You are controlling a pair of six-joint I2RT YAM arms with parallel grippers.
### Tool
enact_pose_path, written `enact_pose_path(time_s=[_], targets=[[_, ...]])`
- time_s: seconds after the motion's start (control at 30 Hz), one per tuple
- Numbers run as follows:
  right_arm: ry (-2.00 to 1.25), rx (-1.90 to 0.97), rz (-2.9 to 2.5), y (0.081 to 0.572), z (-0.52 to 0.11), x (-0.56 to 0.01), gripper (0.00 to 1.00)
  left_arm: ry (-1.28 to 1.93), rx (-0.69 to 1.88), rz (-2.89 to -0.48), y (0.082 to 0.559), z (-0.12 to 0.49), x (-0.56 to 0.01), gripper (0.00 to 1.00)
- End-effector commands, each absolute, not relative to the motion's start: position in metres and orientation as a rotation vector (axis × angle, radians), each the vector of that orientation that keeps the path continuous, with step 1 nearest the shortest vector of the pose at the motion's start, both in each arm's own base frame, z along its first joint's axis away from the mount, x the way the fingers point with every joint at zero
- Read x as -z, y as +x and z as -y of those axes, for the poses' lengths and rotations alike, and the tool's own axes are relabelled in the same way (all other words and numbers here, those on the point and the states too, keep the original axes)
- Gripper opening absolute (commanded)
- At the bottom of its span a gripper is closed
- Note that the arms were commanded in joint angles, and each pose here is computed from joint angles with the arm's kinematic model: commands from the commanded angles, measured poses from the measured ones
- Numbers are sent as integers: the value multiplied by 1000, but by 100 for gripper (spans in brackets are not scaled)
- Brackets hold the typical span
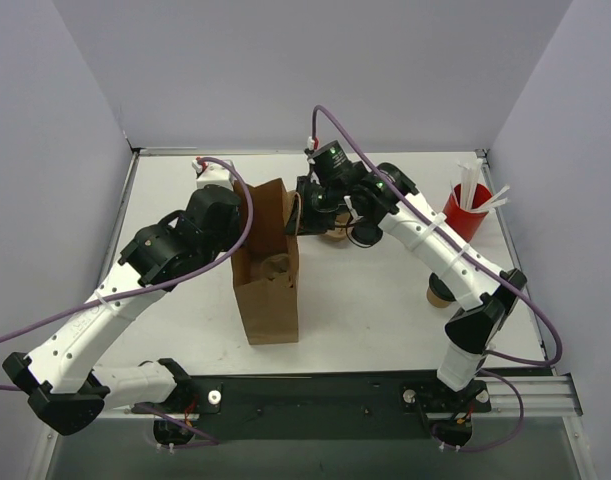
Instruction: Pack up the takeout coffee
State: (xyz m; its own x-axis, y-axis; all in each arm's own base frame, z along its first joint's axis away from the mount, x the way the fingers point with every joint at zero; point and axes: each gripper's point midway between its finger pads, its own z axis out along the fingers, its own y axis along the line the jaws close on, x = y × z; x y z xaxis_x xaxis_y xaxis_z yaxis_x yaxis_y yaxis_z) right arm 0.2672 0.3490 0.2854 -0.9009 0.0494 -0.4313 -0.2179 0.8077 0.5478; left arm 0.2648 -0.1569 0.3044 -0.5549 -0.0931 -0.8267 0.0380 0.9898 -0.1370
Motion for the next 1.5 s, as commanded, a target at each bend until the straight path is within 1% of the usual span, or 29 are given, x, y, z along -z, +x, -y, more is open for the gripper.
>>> enact_pose_path(time_s=[0.0,0.03,0.1,0.13,0.17,0.2,0.23,0.27,0.33,0.37,0.4,0.47,0.53,0.67,0.73,0.8,0.83,0.87,0.93,1.03,1.07,1.1,1.17,1.27,1.3,1.33,1.37,1.4,1.47], targets=[[-133,-793,-2567,263,-341,-292,5,-54,240,-2095,266,161,-320,0],[-127,-787,-2571,262,-339,-294,0,-52,245,-2092,267,162,-323,0],[-120,-787,-2534,266,-337,-311,0,-44,250,-2092,266,163,-328,0],[-121,-767,-2544,263,-332,-314,0,-51,280,-2067,266,164,-345,0],[-128,-785,-2506,266,-335,-331,0,-49,286,-2063,266,164,-352,0],[-125,-778,-2499,267,-333,-335,0,-38,260,-2094,264,163,-350,0],[-125,-759,-2521,265,-330,-332,0,-50,278,-2069,264,162,-369,0],[-125,-756,-2524,265,-330,-332,0,-47,268,-2082,264,162,-368,0],[-121,-693,-2590,263,-327,-303,0,-26,243,-2123,264,164,-349,0],[-125,-677,-2610,261,-325,-293,0,-14,198,-2186,263,164,-318,0],[-124,-614,-2687,255,-320,-260,0,-26,220,-2184,265,168,-311,0],[-119,-629,-2691,254,-321,-250,0,-15,217,-2223,264,172,-284,0],[-113,-621,-2694,254,-320,-244,0,-34,223,-2220,266,173,-281,0],[-115,-646,-2645,261,-322,-261,0,-37,202,-2205,266,168,-287,0],[-115,-656,-2639,263,-324,-266,0,-35,209,-2187,267,168,-299,0],[-120,-700,-2596,266,-328,-287,0,-34,214,-2183,267,167,-309,0],[-120,-701,-2588,265,-327,-294,0,-46,253,-2145,267,169,-330,0],[-119,-729,-2535,268,-327,-313,0,-49,258,-2141,267,169,-336,0],[-105,-713,-2525,269,-322,-319,2,-52,226,-2162,264,163,-336,0],[-99,-626,-2626,268,-315,-279,2,-45,170,-2235,262,160,-303,0],[-94,-622,-2659,265,-315,-267,1,-28,140,-2290,258,159,-276,0],[-95,-609,-2700,262,-315,-250,0,-39,164,-2295,259,163,-270,0],[-99,-603,-2707,260,-316,-243,0,-41,158,-2310,258,164,-259,0],[-102,-631,-2677,262,-318,-256,2,-47,153,-2291,261,162,-264,0],[-110,-643,-2658,263,-319,-263,5,-38,156,-2272,263,162,-276,0],[-109,-676,-2613,267,-321,-281,5,-40,150,-2254,265,160,-284,0],[-111,-687,-2592,269,-322,-289,5,-41,157,-2236,266,160,-293,0],[-112,-685,-2589,267,-321,-294,6,-48,177,-2196,269,159,-315,0],[-113,-712,-2550,270,-322,-312,7,-52,194,-2169,270,158,-334,0]])
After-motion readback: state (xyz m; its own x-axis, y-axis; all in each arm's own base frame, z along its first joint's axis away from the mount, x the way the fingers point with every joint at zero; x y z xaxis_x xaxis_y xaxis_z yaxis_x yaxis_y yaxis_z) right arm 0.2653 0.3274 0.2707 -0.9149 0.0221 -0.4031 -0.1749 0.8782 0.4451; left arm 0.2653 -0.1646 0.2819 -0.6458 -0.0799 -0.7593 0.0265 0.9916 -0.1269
